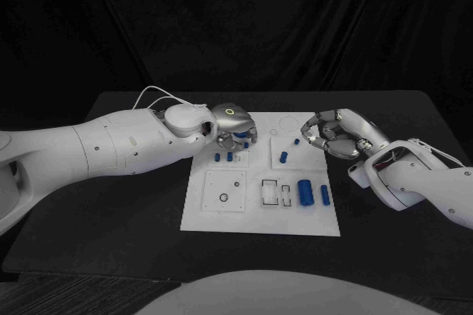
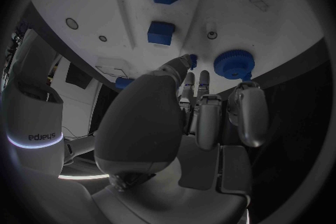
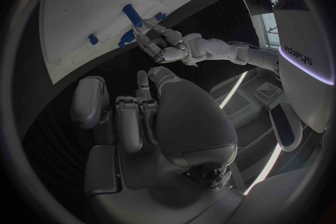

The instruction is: Assemble the parts on the task board

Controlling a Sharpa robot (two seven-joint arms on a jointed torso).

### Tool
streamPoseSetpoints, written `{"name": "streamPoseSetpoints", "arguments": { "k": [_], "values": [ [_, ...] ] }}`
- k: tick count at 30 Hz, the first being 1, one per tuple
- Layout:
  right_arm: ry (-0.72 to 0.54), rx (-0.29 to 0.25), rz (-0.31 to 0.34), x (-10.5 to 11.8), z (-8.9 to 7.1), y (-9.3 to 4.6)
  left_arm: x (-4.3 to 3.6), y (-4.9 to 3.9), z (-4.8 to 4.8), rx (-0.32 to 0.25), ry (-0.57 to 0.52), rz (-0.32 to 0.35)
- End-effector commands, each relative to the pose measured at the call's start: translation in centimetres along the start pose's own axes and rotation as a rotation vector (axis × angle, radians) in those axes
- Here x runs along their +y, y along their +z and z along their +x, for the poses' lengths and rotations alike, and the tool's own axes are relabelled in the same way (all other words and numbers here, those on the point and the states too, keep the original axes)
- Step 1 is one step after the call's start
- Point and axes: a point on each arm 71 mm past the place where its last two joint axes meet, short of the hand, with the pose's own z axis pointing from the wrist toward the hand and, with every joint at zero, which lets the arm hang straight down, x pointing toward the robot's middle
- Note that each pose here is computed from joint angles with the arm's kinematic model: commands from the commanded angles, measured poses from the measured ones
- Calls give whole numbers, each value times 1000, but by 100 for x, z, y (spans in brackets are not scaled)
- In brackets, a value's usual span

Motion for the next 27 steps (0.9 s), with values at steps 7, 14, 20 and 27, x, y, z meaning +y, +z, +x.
{"name": "streamPoseSetpoints", "arguments": {
  "k": [7,14,20,27],
  "values": [
    [-1,11,20,-16,16,-3,-24,36,60,21,-6,2],
    [-1,12,23,-20,17,-3,-41,48,87,22,-9,8],
    [0,14,26,-22,18,-2,-44,51,103,27,-11,8],
    [0,16,30,-26,19,-3,-37,52,113,22,-11,0]
  ]
}}
